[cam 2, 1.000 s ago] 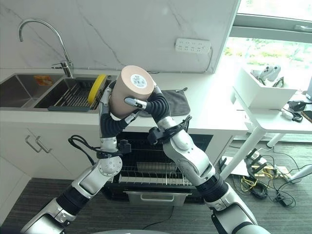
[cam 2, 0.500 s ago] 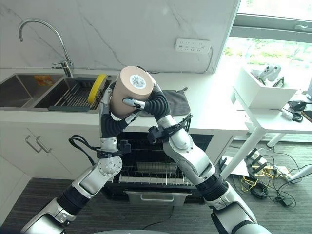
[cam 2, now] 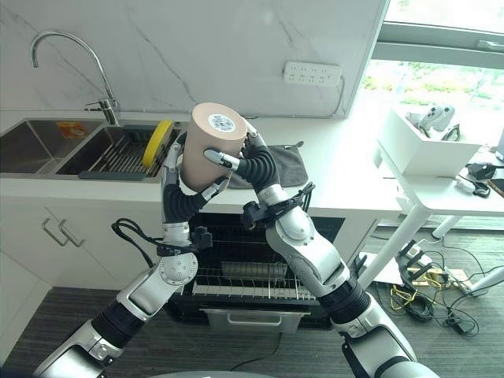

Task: Place the dishes in the dishwasher.

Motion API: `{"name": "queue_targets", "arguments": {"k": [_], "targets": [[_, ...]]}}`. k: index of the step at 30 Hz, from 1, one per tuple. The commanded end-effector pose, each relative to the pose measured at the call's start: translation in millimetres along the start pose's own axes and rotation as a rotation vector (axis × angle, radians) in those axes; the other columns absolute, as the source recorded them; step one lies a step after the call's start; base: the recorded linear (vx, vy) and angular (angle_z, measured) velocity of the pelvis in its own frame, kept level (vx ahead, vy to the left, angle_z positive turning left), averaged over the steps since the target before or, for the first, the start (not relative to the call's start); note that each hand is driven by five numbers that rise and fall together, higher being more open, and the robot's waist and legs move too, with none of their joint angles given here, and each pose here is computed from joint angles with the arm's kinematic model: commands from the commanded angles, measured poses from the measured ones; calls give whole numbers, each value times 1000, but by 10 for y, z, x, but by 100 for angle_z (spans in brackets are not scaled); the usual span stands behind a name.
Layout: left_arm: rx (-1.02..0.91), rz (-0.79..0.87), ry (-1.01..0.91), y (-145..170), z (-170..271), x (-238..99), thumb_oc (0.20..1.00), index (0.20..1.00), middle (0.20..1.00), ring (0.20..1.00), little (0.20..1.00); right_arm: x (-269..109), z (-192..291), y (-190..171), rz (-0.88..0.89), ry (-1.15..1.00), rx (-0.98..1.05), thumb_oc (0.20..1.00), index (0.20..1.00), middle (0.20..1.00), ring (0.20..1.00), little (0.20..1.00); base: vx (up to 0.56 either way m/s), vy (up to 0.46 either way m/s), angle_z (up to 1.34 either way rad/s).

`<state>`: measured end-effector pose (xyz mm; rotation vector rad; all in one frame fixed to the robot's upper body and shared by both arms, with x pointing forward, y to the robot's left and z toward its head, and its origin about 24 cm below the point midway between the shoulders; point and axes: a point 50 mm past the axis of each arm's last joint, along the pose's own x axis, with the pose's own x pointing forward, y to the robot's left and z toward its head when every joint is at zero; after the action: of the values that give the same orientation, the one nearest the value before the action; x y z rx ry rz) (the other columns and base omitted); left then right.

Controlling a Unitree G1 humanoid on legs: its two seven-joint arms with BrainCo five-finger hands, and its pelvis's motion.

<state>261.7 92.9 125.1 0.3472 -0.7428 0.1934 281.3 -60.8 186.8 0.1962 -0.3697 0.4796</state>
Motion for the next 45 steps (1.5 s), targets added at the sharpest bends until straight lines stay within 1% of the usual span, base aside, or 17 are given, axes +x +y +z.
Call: {"name": "queue_targets", "arguments": {"k": [1,11,13,14,16,21,26,27,31,34,36,37,39,40,42,43,45], "targets": [[-59,-153,-204,-276,295,152,200,200,200,200,200,213,438,298,141,-226,-17,200,200,200,200,200,0,0,0],[-37,-181,-190,-306,262,134,200,200,200,200,200,219,494,247,64,-278,8,200,200,200,200,200,0,0,0],[-33,-185,-181,-310,247,126,498,498,498,498,498,215,508,227,41,-291,22,200,200,200,200,200,0,0,0],[-31,-188,-178,-314,235,118,1000,1000,1000,1000,1000,212,520,219,25,-300,29,200,200,200,200,200,0,0,0],[-22,-207,-165,-320,215,119,1000,1000,1000,1000,1000,206,549,180,-20,-321,53,200,200,200,200,200,0,0,0],[-13,-161,-123,-296,149,96,1000,1000,1000,1000,1000,167,635,-40,-212,-409,138,200,200,200,200,200,0,0,0],[-4,-134,-101,-235,105,106,1000,1000,1000,1000,1000,53,739,-247,-335,-505,146,200,200,200,200,200,0,0,0],[0,-118,-94,-200,85,103,1000,1000,1000,1000,1000,-58,807,-388,-411,-570,160,200,200,200,200,200,-30,-12,-1],[20,-107,-80,-155,28,92,1000,1000,1000,1000,1000,-230,877,-614,-531,-665,172,200,200,200,200,200,-21,-23,-5],[46,-101,-55,-111,-27,87,1000,1000,1000,1000,1000,-329,870,-733,-588,-687,177,200,200,200,200,200,7,-22,-5],[56,-147,-36,-82,-78,79,1000,1000,1000,1000,1000,-405,841,-825,-611,-671,173,200,200,200,200,200,0,0,0],[59,-395,9,-162,-156,25,1000,1000,1000,1000,1000,-479,769,-925,-633,-634,159,200,200,200,200,200,17,6,-7],[-3,-629,232,-275,-356,-143,1000,1000,1000,1000,1000,-525,693,-990,-640,-591,155,200,200,200,200,200,10,16,-12],[5,-751,328,-335,-476,-319,1000,1000,1000,1000,1000,-554,626,-1039,-637,-550,169,200,200,200,200,200,5,22,-16],[51,-889,411,-365,-604,-499,1000,1000,1000,1000,1000,-576,558,-1073,-628,-505,170,200,200,200,200,200,24,30,-21],[62,-1000,475,-358,-709,-644,1000,1000,1000,1000,1000,-597,483,-1108,-612,-456,160,200,200,200,200,200,53,42,-15],[91,-1098,531,-323,-805,-782,1000,1000,1000,1000,1000,-633,361,-1152,-605,-389,154,200,200,200,200,200,61,31,-18]]}}
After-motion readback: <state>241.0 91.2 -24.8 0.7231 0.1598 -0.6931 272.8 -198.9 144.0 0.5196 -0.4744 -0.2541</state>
